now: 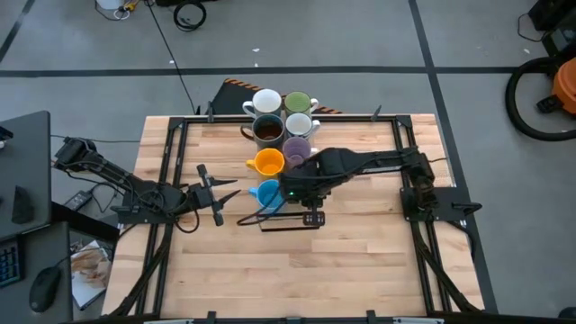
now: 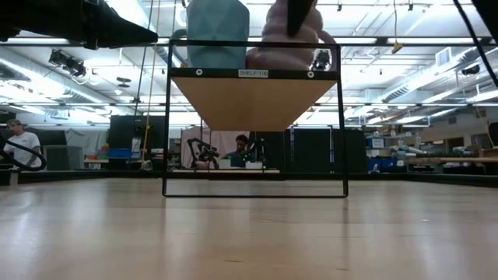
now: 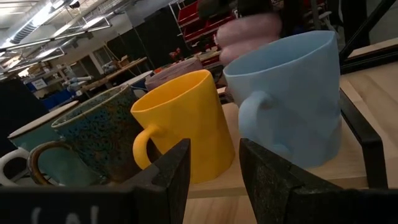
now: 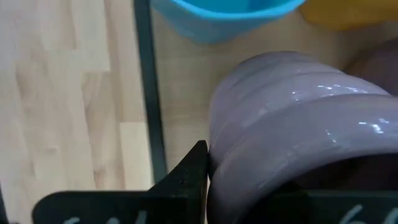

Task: Place coffee mugs
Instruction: Put the light violet mug on the shelf aligned with the light blue mug

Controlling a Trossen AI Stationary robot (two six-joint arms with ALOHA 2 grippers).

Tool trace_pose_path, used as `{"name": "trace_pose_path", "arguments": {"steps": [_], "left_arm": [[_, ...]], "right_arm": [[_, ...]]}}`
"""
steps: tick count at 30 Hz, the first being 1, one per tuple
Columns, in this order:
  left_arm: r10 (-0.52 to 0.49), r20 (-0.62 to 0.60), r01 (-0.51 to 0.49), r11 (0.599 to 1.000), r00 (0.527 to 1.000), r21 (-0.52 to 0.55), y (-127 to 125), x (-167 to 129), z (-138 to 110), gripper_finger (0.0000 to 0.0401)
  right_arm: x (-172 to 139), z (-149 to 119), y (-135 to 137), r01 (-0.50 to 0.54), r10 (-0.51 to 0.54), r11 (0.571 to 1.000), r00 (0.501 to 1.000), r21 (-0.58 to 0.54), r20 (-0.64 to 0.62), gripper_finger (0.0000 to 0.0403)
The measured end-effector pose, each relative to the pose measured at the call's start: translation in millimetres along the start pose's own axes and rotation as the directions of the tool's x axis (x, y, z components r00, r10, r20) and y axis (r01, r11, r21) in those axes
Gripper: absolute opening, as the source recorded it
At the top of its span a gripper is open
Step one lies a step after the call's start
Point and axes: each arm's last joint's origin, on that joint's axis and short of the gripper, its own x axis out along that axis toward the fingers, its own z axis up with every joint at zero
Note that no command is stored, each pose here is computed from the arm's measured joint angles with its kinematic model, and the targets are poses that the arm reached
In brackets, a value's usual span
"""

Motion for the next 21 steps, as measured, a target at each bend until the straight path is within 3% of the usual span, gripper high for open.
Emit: {"name": "trace_pose_path", "arguments": {"steps": [21], "left_arm": [[-0.001,-0.004,0.001,1.0,1.0,0.004,-0.2,0.0,-0.6,0.0144]], "right_arm": [[9.7,5.8,-6.3,-0.042,0.041,0.999,0.998,-0.008,-0.037,0.0053]]}}
